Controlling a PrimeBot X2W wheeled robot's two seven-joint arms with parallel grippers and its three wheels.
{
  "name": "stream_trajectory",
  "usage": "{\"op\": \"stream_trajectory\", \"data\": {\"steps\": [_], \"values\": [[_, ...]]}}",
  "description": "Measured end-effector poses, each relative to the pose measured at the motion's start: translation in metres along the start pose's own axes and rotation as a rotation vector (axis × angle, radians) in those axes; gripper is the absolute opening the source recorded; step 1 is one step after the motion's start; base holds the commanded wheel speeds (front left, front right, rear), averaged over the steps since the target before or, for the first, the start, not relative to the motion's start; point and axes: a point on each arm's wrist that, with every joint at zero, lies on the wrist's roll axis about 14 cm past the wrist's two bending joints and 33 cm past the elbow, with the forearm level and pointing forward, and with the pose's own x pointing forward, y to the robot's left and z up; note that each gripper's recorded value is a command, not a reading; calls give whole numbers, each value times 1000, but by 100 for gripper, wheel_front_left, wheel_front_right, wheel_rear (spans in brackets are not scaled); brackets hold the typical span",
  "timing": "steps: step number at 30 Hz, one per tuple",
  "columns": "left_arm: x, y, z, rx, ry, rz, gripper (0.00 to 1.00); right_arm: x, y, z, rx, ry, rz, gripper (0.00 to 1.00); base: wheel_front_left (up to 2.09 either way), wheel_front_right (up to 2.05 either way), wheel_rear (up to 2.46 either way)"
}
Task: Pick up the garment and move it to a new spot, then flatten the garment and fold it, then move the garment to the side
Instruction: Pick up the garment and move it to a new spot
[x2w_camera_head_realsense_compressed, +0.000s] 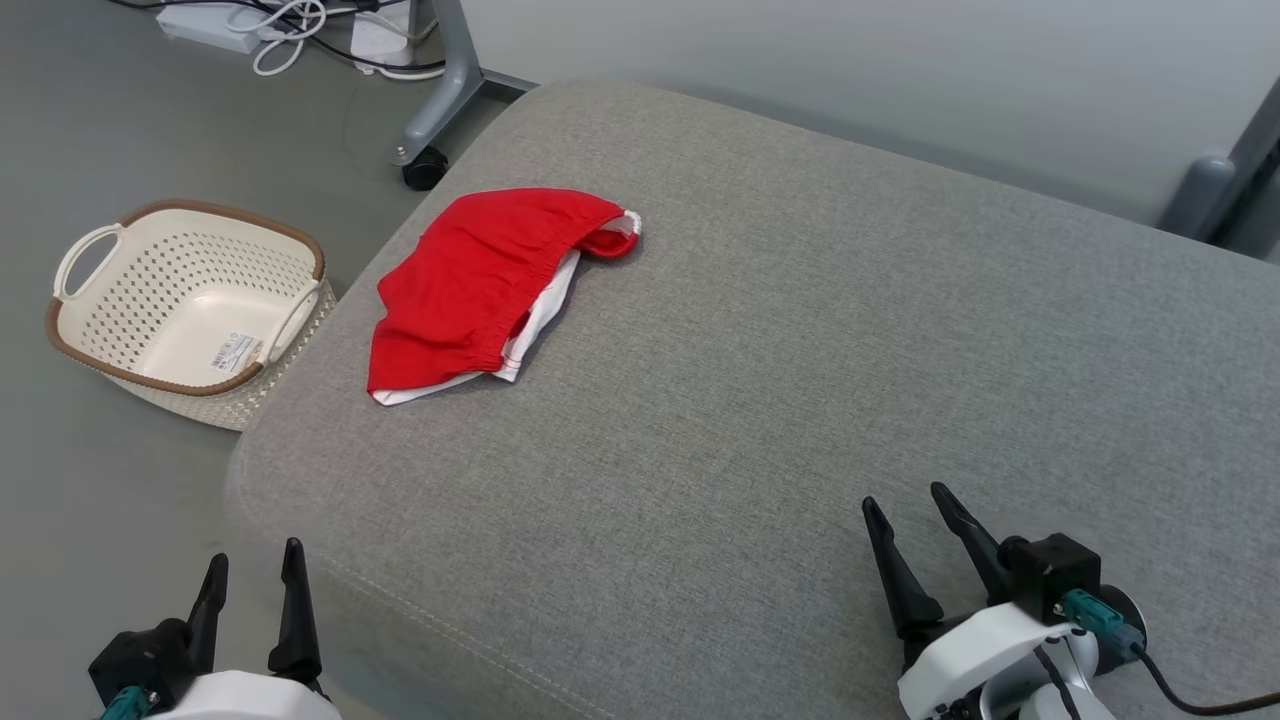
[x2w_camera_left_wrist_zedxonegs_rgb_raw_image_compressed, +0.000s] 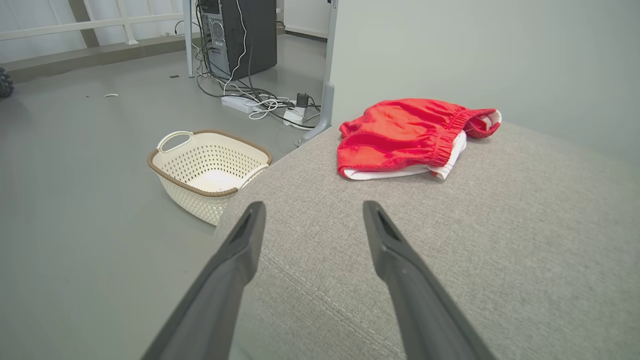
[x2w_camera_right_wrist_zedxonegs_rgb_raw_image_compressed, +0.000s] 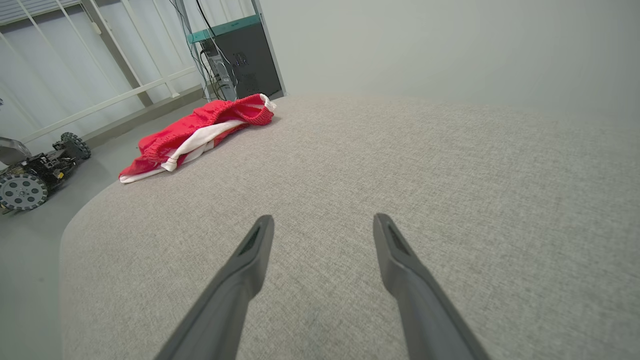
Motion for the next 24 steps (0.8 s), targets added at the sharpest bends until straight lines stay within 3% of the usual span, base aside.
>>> {"op": "stream_trajectory", "data": {"steps": [11,24], "values": [[41,-33,1,-24,26,-83,100,-7,-24,5,-6,-23,-60,100,0,0,0],[144,-78,39,168,23,-206,100,-4,-48,27,-19,-114,-93,100,0,0,0]]}}
